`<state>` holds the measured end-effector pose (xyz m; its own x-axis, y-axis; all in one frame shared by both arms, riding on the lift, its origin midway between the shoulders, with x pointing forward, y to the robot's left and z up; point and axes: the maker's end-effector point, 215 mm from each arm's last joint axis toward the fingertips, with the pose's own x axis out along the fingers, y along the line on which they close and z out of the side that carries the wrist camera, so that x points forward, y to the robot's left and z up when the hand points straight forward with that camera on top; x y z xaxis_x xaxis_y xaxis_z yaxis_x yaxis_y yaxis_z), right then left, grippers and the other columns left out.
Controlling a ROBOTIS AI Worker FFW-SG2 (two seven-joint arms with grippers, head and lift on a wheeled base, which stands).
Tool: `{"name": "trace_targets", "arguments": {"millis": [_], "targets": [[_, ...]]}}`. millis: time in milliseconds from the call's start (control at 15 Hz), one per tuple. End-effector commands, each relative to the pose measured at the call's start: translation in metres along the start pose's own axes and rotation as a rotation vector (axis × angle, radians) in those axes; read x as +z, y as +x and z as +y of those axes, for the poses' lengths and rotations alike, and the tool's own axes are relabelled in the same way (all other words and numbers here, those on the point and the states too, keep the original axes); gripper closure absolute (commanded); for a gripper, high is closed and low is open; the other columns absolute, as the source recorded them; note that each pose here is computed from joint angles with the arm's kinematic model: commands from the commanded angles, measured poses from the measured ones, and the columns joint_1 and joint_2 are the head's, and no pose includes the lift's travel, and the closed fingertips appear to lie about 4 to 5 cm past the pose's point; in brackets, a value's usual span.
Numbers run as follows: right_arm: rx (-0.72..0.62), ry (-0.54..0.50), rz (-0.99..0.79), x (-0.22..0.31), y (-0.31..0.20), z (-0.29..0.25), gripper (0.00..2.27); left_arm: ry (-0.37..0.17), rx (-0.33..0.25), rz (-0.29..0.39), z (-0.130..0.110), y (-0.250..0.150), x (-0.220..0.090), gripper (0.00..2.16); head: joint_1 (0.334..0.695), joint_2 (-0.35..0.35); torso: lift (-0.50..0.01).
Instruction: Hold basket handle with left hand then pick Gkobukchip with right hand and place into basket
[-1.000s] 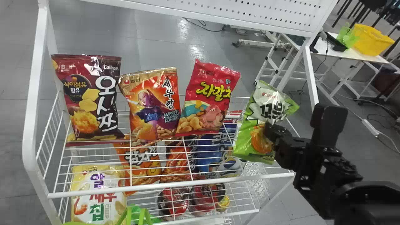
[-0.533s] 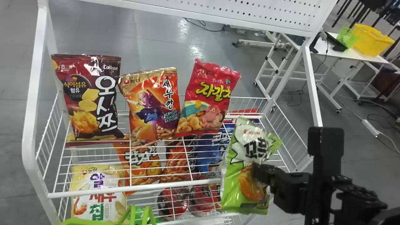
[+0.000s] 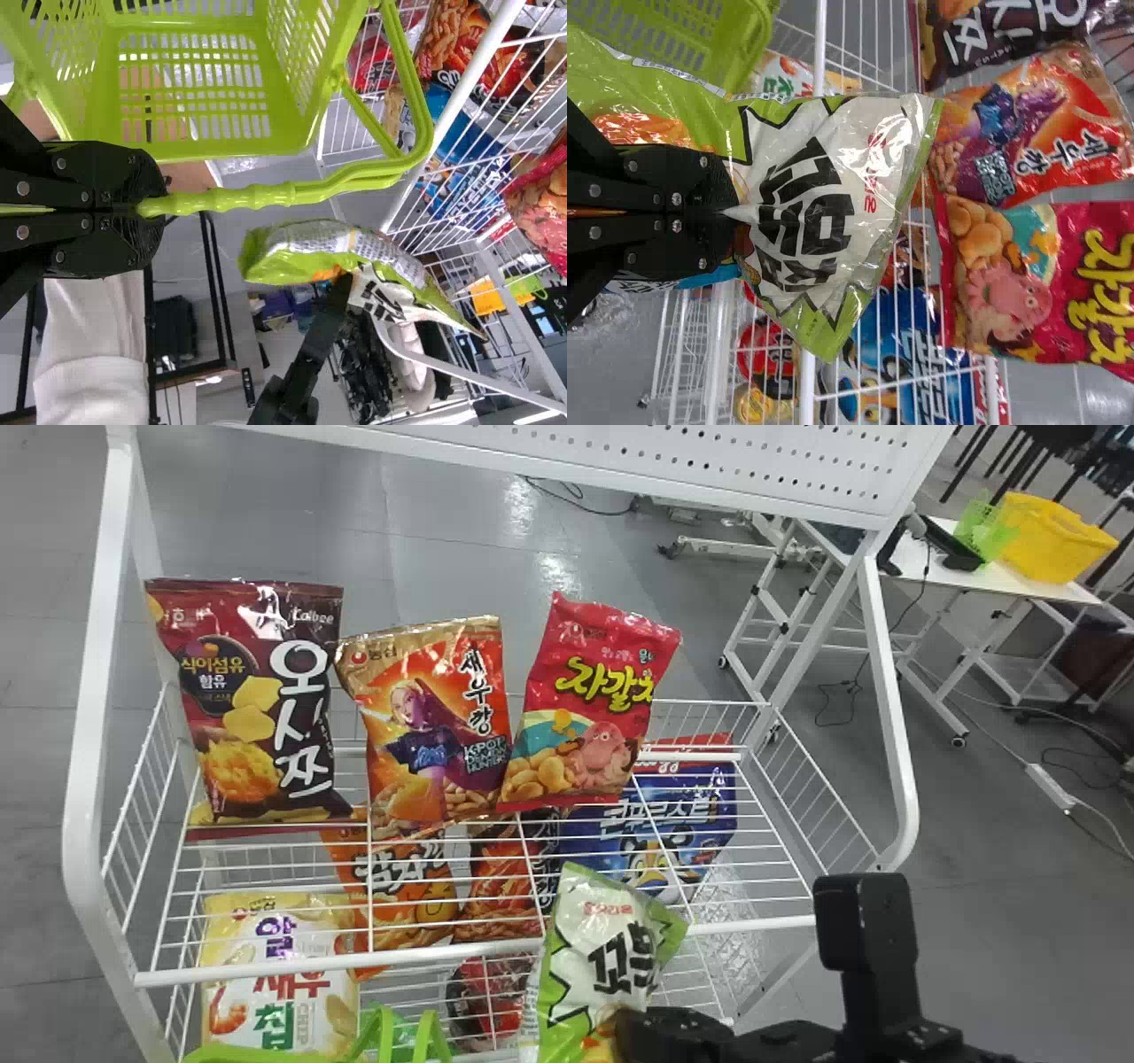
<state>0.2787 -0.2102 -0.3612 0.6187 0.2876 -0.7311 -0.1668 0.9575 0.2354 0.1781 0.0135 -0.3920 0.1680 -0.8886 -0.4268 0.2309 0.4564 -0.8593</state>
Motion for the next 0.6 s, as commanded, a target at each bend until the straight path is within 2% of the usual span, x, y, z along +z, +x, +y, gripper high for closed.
{"name": "trace_targets", "arguments": {"millis": [0,533], "targets": [[0.063,0.002,0.025,-0.01,0.002,0.021,1.66,0.0,-0.003,0.002,-0.001,0.001,-0.001,1.73,0.695,-0.35,-0.032],[0.192,0.029,0.231,-0.085,0.042,0.056,1.65,0.002,0.003,0.014,-0.001,0.006,-0.004,1.73,0.695,-0.35,-0.032]]}}
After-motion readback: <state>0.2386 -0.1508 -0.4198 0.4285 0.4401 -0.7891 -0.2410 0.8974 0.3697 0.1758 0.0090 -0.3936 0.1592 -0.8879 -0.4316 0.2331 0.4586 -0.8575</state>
